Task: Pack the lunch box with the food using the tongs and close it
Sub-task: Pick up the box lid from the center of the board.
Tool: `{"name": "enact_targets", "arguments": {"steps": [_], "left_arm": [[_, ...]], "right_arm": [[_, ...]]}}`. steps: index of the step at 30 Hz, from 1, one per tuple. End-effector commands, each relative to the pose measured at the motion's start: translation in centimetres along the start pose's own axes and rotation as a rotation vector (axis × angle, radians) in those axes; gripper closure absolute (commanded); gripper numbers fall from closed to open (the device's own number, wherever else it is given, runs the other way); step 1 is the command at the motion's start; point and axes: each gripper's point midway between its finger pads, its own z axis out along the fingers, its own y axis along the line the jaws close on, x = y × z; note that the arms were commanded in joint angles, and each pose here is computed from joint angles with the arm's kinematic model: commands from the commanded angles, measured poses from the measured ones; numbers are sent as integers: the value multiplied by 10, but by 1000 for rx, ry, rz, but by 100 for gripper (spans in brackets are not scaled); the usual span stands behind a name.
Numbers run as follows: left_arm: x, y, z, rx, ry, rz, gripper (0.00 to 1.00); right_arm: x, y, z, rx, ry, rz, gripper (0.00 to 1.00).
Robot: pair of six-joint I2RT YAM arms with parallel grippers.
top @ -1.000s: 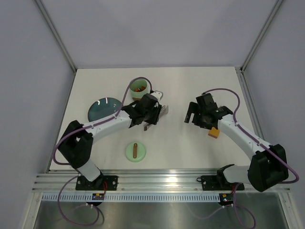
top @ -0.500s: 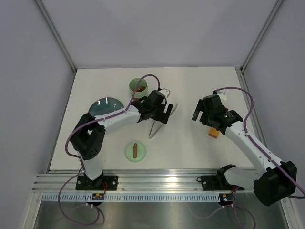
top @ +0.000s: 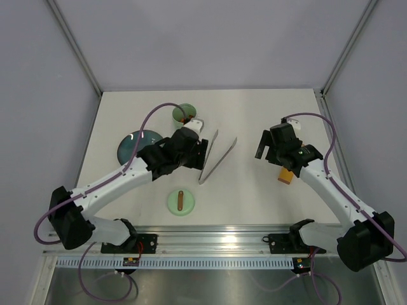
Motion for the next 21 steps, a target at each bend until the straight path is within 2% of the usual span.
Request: {"name": "enact_targets", "arguments": {"steps": [1, 2, 5, 9, 21], "left_arm": [[58, 28, -6, -174, 99, -103, 35], [65, 31, -13, -182, 104, -132, 39], [94, 39, -17, -217, 158, -208, 44], [126, 39, -13, -209, 248, -218, 45], [161, 29, -2, -190, 370, -252, 52]], "right_arm": [[-22, 12, -7, -49, -57, 8, 2], [-20, 12, -6, -48, -56, 9, 2], [-20, 13, -6, -62, -59, 19, 2], [-19, 13, -5, -57, -50, 10, 2], [-15, 12, -4, -56, -41, 16, 2]]}}
